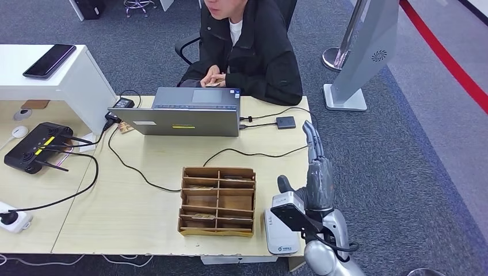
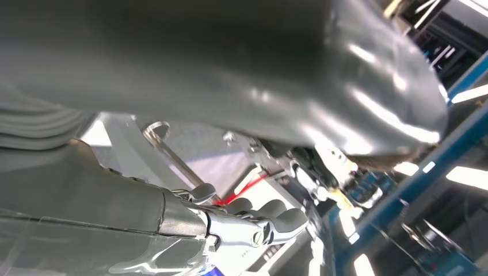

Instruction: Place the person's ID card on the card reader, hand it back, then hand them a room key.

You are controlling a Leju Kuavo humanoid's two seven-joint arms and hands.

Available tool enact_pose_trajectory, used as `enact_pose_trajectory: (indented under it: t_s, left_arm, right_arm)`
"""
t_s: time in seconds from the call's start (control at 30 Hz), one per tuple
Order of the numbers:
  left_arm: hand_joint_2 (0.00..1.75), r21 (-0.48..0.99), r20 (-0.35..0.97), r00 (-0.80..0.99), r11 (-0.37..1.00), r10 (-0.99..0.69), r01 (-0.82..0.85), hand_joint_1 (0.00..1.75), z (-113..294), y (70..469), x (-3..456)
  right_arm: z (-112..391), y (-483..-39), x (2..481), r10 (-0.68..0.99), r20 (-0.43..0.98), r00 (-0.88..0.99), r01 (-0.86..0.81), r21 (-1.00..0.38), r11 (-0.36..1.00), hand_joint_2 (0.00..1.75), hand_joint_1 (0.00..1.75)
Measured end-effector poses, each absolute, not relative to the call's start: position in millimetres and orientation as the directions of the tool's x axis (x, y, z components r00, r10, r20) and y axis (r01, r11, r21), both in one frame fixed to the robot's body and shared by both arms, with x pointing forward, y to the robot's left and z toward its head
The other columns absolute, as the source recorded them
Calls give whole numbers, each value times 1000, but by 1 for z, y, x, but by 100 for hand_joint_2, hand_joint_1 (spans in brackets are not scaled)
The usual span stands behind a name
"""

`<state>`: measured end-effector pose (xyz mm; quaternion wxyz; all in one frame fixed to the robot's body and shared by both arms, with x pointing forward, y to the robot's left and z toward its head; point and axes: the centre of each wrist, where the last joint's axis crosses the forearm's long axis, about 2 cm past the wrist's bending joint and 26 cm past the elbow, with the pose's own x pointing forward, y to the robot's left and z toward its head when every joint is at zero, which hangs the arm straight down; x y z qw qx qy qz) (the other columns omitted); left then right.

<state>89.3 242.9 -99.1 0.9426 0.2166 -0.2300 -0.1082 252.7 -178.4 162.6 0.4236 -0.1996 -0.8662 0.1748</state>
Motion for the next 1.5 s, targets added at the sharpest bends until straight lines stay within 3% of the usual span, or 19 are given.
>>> enact_pose_trajectory:
  t_s: [0.27, 0.4, 0.7, 1.5]
  left_arm:
    - [0, 447, 369, 883, 888, -290, 105, 0, -102, 241, 75]
    - [0, 441, 362, 888, 891, -283, 104, 0, -103, 239, 68]
    - [0, 435, 351, 896, 895, -271, 101, 0, -104, 239, 61]
    - [0, 425, 333, 908, 900, -255, 97, 0, -104, 239, 57]
  right_arm:
    - [157, -177, 237, 397, 718, -572, 124, -403, 907, 0, 0]
    - [157, -175, 228, 346, 732, -587, 86, -369, 926, 175, 0]
    - [157, -172, 213, 292, 723, -626, 30, -352, 935, 175, 0]
    - [144, -167, 195, 417, 601, -682, 40, -539, 842, 175, 0]
